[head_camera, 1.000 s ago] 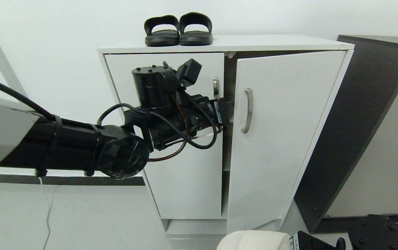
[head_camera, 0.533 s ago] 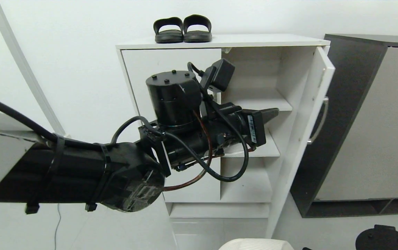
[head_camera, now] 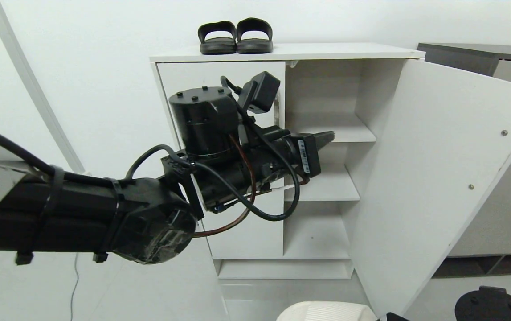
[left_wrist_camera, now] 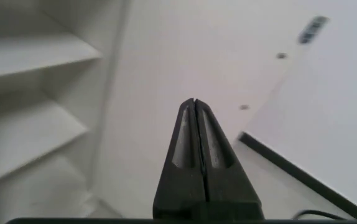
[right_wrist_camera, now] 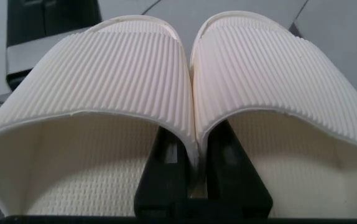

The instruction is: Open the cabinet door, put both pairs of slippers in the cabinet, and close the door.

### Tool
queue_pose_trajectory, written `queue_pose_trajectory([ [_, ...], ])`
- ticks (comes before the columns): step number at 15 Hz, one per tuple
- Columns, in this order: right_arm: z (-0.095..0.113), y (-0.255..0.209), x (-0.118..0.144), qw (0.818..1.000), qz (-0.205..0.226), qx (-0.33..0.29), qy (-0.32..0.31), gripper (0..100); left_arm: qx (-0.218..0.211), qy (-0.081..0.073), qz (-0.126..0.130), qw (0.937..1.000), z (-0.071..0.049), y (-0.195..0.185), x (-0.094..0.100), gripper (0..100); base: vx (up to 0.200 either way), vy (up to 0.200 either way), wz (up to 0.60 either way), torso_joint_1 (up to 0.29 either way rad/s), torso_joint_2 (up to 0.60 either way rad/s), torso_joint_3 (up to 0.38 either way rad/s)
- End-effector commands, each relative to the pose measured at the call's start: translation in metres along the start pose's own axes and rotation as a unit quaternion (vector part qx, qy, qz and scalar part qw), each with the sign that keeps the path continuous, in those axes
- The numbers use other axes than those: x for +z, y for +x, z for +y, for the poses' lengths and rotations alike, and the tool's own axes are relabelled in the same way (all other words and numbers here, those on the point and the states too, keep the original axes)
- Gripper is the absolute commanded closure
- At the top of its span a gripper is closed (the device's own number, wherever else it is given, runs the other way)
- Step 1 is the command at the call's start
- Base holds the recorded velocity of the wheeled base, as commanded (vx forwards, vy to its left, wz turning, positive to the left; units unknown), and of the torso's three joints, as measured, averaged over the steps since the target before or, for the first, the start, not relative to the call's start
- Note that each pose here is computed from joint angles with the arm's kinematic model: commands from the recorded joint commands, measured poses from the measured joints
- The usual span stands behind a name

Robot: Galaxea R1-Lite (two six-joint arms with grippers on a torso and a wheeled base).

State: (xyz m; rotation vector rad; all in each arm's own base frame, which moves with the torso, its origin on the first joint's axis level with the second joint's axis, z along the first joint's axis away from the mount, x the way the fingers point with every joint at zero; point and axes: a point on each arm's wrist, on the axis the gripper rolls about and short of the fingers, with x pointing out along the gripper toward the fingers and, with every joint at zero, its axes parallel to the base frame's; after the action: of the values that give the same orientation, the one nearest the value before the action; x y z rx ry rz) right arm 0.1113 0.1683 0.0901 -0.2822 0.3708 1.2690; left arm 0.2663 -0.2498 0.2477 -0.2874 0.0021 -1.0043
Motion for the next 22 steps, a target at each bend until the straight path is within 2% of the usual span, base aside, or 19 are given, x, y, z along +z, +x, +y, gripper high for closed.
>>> queue_pose_trajectory([
  [1,-0.021,0.009,0.004,0.999,-0.003,-0.046,0.015,100,0.055,0.026,-0.018,0.998,0.013,-0.027,0.017,100,0.0,0.0,0.0,0.0,0.0,0.0],
  [3,-0.046,0.026,0.019,0.986,-0.019,-0.15,0.069,100,0.126,0.037,-0.042,0.9905,0.015,-0.069,0.037,100,0.0,0.0,0.0,0.0,0.0,0.0],
  [4,-0.055,0.037,0.03,0.972,-0.037,-0.21,0.103,100,0.159,0.039,-0.053,0.9851,0.013,-0.094,0.045,100,0.0,0.0,0.0,0.0,0.0,0.0],
  [6,-0.073,0.051,0.04,0.947,-0.054,-0.292,0.124,100,0.215,0.05,-0.062,0.9734,0.001,-0.14,0.054,100,0.0,0.0,0.0,0.0,0.0,0.0],
  [7,-0.085,0.057,0.045,0.929,-0.061,-0.341,0.128,100,0.264,0.061,-0.063,0.9604,-0.009,-0.176,0.057,100,0.0,0.0,0.0,0.0,0.0,0.0],
  [8,-0.089,0.06,0.047,0.922,-0.065,-0.359,0.131,100,0.285,0.067,-0.065,0.954,-0.014,-0.192,0.058,100,0.0,0.0,0.0,0.0,0.0,0.0],
  [9,-0.102,0.066,0.05,0.897,-0.069,-0.415,0.135,100,0.342,0.071,-0.069,0.9345,-0.024,-0.228,0.056,100,0.0,0.0,0.0,0.0,0.0,0.0],
  [11,-0.114,0.072,0.058,0.865,-0.089,-0.471,0.151,100,0.411,0.077,-0.082,0.9048,-0.05,-0.284,0.051,100,0.0,0.0,0.0,0.0,0.0,0.0],
  [12,-0.117,0.072,0.06,0.859,-0.094,-0.479,0.154,100,0.455,0.077,-0.081,0.8836,-0.059,-0.307,0.045,100,0.0,0.0,0.0,0.0,0.0,0.0],
  [13,-0.119,0.071,0.06,0.856,-0.094,-0.484,0.155,100,0.479,0.078,-0.079,0.871,-0.064,-0.32,0.04,100,0.0,0.0,0.0,0.0,0.0,0.0],
  [14,-0.119,0.072,0.059,0.85,-0.09,-0.495,0.155,100,0.515,0.079,-0.081,0.8499,-0.075,-0.339,0.029,100,0.0,0.0,0.0,0.0,0.0,0.0],
  [15,-0.12,0.073,0.058,0.846,-0.089,-0.502,0.155,100,0.555,0.091,-0.081,0.8229,-0.082,-0.354,0.014,100,0.0,0.0,0.0,0.0,0.0,0.0],
  [16,-0.12,0.073,0.058,0.845,-0.089,-0.504,0.156,100,0.583,0.11,-0.078,0.8014,-0.087,-0.364,-0.001,100,0.0,0.0,0.0,0.0,0.0,0.0],
  [17,-0.12,0.073,0.058,0.844,-0.088,-0.505,0.156,100,0.607,0.118,-0.079,0.7818,-0.09,-0.371,-0.021,100,0.0,0.0,0.0,0.0,0.0,0.0],
  [18,-0.12,0.072,0.058,0.844,-0.088,-0.505,0.156,100,0.626,0.119,-0.078,0.7671,-0.09,-0.377,-0.043,100,0.0,0.0,0.0,0.0,0.0,0.0],
  [19,-0.12,0.072,0.058,0.844,-0.088,-0.506,0.156,100,0.634,0.122,-0.075,0.7602,-0.09,-0.382,-0.062,100,0.0,0.0,0.0,0.0,0.0,0.0],
  [20,-0.12,0.072,0.058,0.844,-0.088,-0.505,0.156,100,0.637,0.125,-0.07,0.7575,-0.088,-0.387,-0.084,100,0.0,0.0,0.0,0.0,0.0,0.0],
  [21,-0.12,0.072,0.058,0.844,-0.088,-0.505,0.156,100,0.636,0.13,-0.065,0.7582,-0.085,-0.39,-0.105,100,0.0,0.0,0.0,0.0,0.0,0.0],
  [22,-0.12,0.073,0.057,0.844,-0.087,-0.505,0.156,100,0.632,0.131,-0.05,0.7623,-0.08,-0.392,-0.12,100,0.0,0.0,0.0,0.0,0.0,0.0],
])
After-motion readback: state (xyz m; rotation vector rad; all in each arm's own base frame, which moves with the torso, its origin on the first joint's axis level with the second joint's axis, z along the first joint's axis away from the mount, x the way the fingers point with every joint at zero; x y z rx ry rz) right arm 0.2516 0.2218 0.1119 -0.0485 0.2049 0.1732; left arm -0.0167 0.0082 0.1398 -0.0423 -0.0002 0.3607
